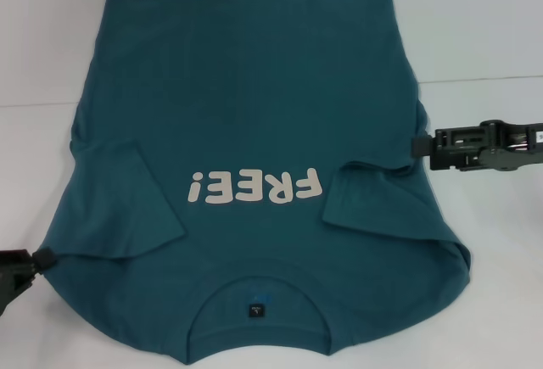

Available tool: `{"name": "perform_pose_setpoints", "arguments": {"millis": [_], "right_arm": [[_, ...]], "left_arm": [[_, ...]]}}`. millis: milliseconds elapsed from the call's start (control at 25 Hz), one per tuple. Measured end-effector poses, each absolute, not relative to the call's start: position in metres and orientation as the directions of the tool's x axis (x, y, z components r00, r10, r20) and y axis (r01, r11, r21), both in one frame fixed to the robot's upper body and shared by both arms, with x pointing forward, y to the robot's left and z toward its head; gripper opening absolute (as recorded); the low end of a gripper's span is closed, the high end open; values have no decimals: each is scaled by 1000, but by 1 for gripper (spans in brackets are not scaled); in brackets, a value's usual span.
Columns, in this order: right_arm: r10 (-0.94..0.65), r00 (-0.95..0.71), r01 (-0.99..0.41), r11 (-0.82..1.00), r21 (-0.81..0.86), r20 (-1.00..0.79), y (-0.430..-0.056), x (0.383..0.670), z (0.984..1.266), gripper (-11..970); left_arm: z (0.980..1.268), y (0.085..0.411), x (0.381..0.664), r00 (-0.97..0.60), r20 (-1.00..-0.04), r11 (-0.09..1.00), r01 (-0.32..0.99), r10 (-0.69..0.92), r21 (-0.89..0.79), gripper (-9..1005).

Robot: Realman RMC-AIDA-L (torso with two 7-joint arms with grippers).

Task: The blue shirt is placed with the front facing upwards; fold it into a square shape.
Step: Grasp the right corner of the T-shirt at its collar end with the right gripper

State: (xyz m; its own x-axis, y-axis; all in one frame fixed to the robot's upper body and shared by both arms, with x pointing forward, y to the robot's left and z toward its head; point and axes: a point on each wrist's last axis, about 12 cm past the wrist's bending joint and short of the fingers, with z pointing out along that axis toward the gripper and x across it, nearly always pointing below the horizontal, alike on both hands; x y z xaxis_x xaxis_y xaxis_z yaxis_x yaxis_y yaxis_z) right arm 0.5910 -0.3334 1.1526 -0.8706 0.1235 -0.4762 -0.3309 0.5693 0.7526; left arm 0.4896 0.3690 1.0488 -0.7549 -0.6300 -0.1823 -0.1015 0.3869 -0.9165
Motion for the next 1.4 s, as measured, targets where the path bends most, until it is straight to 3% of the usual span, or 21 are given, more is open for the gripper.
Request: {"name": "perform_pose_setpoints", "arguments": {"millis": [480, 1040, 1400], "right_arm": [[125, -873, -322, 579, 749, -472, -339, 589, 1152, 762], [21, -946, -200, 749, 631, -325, -385, 560, 1136, 757], [36, -948, -171, 779, 603, -315, -382, 559, 1122, 754]], "left_arm": [[1051, 364, 494, -767, -188, 377, -75, -613, -923, -1], [1050, 363, 496, -764, -186, 379, -82, -617, -922, 0], [1048, 363, 495, -756, -184, 379, -90, -628, -921, -1]]}}
